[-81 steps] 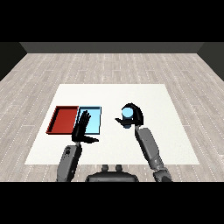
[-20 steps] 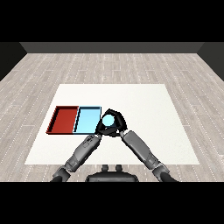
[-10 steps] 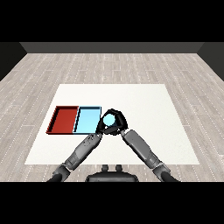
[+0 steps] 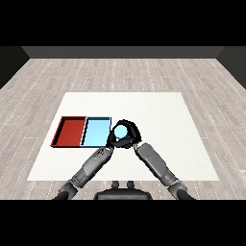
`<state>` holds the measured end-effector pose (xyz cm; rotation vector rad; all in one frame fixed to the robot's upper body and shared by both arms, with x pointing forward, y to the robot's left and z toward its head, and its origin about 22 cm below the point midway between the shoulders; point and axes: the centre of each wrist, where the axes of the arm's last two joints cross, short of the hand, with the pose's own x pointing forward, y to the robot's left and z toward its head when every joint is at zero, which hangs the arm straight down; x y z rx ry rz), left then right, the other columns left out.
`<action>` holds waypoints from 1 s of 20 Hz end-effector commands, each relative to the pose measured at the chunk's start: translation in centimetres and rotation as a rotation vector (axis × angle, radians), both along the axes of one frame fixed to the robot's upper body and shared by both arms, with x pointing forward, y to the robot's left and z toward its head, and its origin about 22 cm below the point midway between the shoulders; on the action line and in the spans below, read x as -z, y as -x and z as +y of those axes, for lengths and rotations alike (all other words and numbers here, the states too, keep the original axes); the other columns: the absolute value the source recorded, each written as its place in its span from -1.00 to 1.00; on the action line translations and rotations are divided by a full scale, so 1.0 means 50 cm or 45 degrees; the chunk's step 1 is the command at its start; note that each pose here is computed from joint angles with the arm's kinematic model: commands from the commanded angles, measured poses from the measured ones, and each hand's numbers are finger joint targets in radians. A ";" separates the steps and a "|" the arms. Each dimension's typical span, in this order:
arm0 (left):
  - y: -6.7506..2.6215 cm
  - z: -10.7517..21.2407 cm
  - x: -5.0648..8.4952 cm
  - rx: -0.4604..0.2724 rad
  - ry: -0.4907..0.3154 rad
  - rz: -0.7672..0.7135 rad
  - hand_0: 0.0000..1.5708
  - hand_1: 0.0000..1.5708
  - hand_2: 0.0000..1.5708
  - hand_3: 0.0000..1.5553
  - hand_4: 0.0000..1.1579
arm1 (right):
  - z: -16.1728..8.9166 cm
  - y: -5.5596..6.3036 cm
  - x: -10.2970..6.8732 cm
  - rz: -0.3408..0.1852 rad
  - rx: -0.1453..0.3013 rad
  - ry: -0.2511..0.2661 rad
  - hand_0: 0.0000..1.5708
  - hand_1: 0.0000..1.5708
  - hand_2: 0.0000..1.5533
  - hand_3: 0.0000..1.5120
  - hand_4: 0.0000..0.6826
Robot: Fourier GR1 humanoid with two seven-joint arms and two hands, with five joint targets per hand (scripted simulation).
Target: Pick the blue can and put it in the blue box
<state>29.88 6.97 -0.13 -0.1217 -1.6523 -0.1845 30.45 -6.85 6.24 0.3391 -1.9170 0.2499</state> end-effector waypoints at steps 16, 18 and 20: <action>-0.010 0.010 0.010 -0.166 0.128 -0.268 1.00 1.00 0.99 0.86 0.96 | -0.014 -0.013 0.020 0.054 0.090 -0.027 -1.00 -1.00 -1.00 -1.00 -1.00; -0.005 -0.025 -0.011 -0.159 0.093 -0.312 1.00 1.00 1.00 0.89 0.98 | -0.058 0.015 -0.019 0.027 0.115 -0.053 -1.00 -1.00 -1.00 -1.00 -1.00; -0.008 -0.006 0.026 -0.176 0.056 -0.297 1.00 1.00 1.00 0.90 0.98 | -0.056 0.002 -0.005 0.046 0.129 -0.110 -1.00 -1.00 -1.00 -1.00 -1.00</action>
